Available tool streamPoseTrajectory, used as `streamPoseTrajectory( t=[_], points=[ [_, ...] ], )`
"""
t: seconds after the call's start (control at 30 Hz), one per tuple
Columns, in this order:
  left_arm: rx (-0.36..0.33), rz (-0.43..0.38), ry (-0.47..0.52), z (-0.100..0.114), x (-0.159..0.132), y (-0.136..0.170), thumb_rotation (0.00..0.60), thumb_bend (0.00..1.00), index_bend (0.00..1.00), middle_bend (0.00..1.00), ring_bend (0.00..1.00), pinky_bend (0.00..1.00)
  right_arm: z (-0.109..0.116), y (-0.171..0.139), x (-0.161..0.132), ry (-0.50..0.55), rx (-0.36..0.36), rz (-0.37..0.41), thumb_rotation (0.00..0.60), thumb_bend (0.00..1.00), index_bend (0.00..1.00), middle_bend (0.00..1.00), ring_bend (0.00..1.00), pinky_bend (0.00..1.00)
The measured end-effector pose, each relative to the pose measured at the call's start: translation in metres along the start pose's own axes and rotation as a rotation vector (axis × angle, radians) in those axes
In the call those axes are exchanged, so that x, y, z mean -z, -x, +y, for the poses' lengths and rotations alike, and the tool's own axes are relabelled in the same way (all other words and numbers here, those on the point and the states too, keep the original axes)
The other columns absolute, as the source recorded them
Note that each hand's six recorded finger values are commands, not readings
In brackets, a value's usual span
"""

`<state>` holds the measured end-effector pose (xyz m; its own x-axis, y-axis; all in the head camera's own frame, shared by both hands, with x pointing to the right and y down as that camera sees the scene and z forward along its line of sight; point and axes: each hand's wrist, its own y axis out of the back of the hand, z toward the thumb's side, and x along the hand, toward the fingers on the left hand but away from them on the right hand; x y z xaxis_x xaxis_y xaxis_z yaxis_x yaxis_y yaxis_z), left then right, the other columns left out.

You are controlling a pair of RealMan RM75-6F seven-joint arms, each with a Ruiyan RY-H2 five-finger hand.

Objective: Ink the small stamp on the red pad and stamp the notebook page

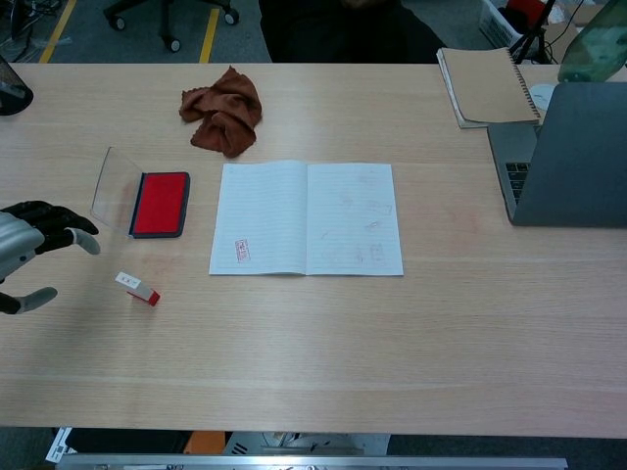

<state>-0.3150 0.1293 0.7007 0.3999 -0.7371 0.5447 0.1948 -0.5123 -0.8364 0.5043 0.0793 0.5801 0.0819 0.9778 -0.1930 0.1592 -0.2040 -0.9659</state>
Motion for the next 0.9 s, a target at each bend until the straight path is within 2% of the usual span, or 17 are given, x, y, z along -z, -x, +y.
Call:
streamPoseTrajectory(
  t=[0.13, 0.3, 0.53, 0.63, 0.73, 0.9],
  points=[
    [0.011, 0.012, -0.011, -0.003, 0.0, -0.004, 0.6, 0.29, 0.27, 0.31, 0.23, 0.19, 0.0, 0.0, 0.001, -0.002, -0.001, 0.0, 0.6, 0.35, 0.51, 0.46, 0.28, 0.35],
    [-0.016, 0.015, -0.019, 0.002, -0.001, -0.007, 0.6, 0.29, 0.25, 0.46, 0.37, 0.42, 0.0, 0.0, 0.001, -0.005, -0.004, -0.002, 0.6, 0.35, 0.51, 0.46, 0.28, 0.35],
    [-0.039, -0.009, -0.032, 0.005, -0.002, -0.006, 0.6, 0.29, 0.27, 0.78, 0.78, 0.82, -0.001, 0.001, 0.0, -0.01, -0.011, 0.002, 0.6, 0.35, 0.51, 0.46, 0.28, 0.35],
    [-0.041, -0.022, -0.042, 0.004, -0.003, -0.007, 0.6, 0.29, 0.28, 0.87, 0.89, 0.94, -0.002, 0.001, 0.0, -0.011, -0.015, 0.003, 0.6, 0.35, 0.51, 0.46, 0.28, 0.35],
    [-0.044, -0.029, -0.052, 0.003, -0.005, -0.01, 0.6, 0.28, 0.29, 0.92, 0.95, 0.99, -0.001, 0.001, 0.0, -0.012, -0.017, 0.002, 0.6, 0.35, 0.51, 0.46, 0.28, 0.35],
    [-0.038, -0.038, -0.077, 0.003, -0.008, -0.015, 0.6, 0.26, 0.31, 0.94, 0.98, 1.0, -0.002, 0.0, 0.003, -0.013, -0.02, -0.005, 0.6, 0.35, 0.51, 0.46, 0.28, 0.35]
  ],
)
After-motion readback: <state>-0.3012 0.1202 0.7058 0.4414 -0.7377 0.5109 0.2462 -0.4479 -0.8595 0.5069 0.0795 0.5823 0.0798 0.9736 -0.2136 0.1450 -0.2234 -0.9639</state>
